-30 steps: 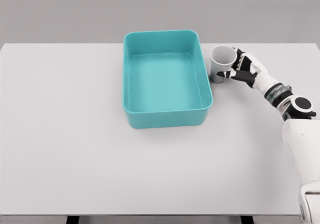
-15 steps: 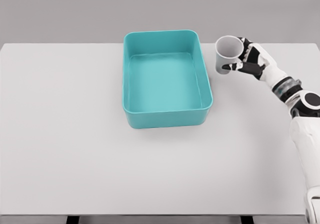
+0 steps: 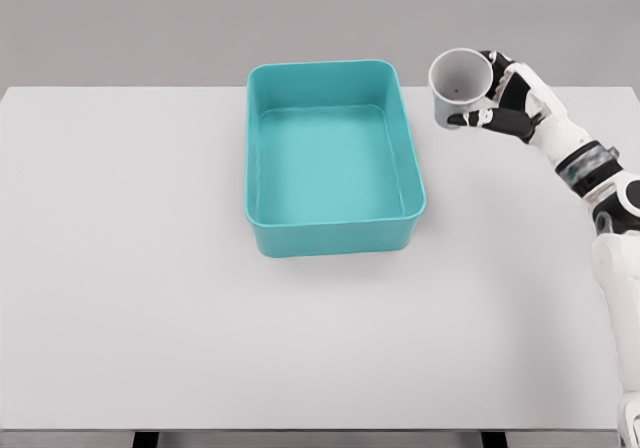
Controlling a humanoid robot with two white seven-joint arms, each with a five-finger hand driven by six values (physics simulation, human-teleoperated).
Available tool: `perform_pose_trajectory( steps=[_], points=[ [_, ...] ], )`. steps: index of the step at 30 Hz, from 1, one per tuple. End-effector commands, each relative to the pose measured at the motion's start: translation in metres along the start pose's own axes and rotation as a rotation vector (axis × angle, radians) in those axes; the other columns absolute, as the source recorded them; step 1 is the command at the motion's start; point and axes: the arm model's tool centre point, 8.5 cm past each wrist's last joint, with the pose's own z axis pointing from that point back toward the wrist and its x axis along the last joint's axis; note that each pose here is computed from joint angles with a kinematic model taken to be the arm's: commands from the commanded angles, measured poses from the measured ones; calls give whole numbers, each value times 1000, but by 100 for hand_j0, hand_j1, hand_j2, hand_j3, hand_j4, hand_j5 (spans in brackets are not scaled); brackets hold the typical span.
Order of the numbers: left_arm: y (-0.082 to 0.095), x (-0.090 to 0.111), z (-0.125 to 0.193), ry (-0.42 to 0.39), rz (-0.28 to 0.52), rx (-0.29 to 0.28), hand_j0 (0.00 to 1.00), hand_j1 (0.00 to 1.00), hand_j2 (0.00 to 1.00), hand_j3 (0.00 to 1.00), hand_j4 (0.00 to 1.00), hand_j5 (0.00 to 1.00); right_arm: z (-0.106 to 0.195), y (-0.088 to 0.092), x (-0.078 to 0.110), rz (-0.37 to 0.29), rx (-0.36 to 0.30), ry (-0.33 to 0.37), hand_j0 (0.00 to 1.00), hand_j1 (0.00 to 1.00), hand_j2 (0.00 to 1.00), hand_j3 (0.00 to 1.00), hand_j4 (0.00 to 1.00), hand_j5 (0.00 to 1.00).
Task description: Put the paper cup into the basket with your right arm
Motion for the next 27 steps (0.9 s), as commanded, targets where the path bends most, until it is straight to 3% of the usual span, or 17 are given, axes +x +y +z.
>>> perform_pose_trajectory(
  steps=[1, 8, 12, 15, 27],
  points=[
    [0, 0, 0, 0, 0, 0, 100, 100, 100, 100, 100, 100, -1, 1, 6, 8, 5, -20, 57, 57, 57, 57, 57, 57],
    [0, 0, 0, 0, 0, 0, 100, 100, 100, 100, 100, 100, -4, 15, 31, 58, 45, -90, 57, 57, 57, 57, 57, 57],
    [0, 0, 0, 0, 0, 0, 100, 100, 100, 100, 100, 100, -4, 18, 31, 61, 53, -89, 57, 57, 57, 57, 57, 57],
    [0, 0, 0, 0, 0, 0, 100, 100, 100, 100, 100, 100, -8, 25, 42, 113, 73, -103, 57, 57, 57, 57, 57, 57],
    [0, 0, 0, 0, 0, 0, 100, 100, 100, 100, 100, 100, -21, 51, 53, 227, 147, -95, 57, 57, 57, 57, 57, 57]
  ],
)
